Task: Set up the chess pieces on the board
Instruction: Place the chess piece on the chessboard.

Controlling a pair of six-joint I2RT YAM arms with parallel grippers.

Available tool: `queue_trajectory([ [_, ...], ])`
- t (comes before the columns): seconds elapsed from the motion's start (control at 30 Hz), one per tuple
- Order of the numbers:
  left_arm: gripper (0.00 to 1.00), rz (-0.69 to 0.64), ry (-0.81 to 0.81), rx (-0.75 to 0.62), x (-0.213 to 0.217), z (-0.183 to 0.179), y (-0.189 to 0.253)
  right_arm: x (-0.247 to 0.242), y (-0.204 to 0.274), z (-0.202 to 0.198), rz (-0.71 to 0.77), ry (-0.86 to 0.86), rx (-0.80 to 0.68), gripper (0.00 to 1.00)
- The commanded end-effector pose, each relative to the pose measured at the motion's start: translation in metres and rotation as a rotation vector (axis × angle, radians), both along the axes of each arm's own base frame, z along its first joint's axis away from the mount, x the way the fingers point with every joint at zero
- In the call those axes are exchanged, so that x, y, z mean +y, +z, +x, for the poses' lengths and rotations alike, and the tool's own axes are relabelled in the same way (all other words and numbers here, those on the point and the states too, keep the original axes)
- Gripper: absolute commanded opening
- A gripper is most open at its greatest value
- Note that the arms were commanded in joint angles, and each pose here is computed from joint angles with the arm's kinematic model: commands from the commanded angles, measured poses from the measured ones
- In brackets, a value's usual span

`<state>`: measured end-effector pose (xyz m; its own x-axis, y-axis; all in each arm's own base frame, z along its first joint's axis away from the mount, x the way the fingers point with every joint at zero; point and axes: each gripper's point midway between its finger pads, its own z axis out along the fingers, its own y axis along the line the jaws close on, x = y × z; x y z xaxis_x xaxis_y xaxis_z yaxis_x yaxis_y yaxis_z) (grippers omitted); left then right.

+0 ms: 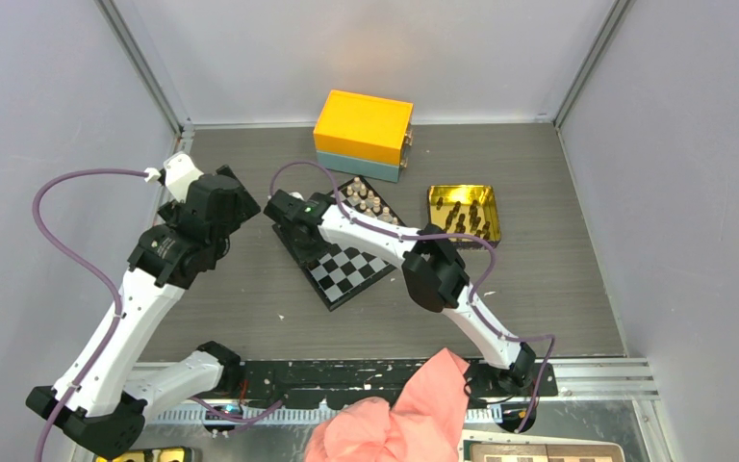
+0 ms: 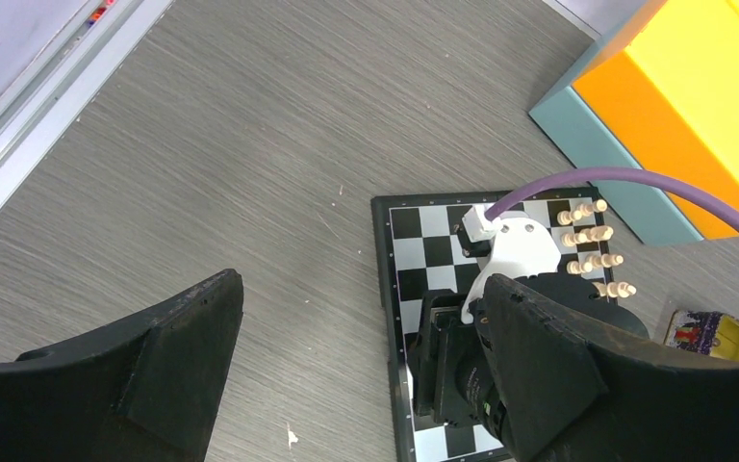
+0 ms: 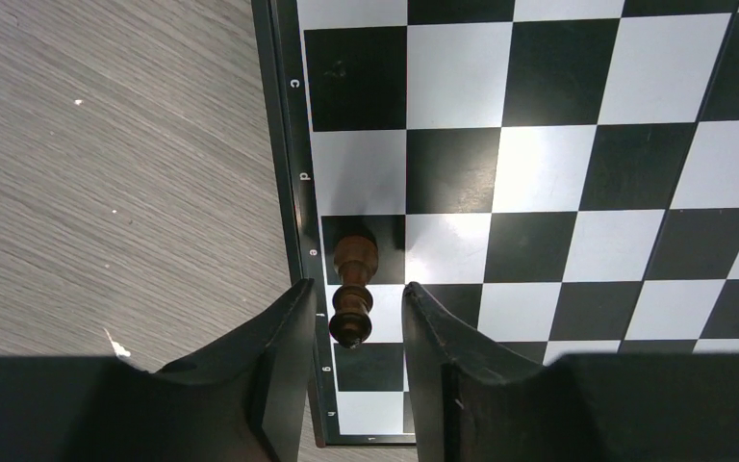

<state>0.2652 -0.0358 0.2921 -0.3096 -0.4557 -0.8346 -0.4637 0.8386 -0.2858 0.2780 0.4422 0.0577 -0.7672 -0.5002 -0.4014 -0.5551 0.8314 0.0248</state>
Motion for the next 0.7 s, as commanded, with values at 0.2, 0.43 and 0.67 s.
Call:
queue_trajectory([
  [0.2,0.96,-0.005,0.019,-0.060,0.002,0.008,0.017,0.007,0.049,0.005,0.074,0.028,-0.072,0.46],
  [0.43,0.97,-0.010,0.048,-0.100,0.005,0.023,0.037,-0.011,0.103,0.030,0.150,-0.046,-0.155,0.47],
  [0.67,0.97,-0.018,0.119,-0.141,0.022,0.048,0.055,-0.071,0.151,0.070,0.212,-0.190,-0.226,0.47],
])
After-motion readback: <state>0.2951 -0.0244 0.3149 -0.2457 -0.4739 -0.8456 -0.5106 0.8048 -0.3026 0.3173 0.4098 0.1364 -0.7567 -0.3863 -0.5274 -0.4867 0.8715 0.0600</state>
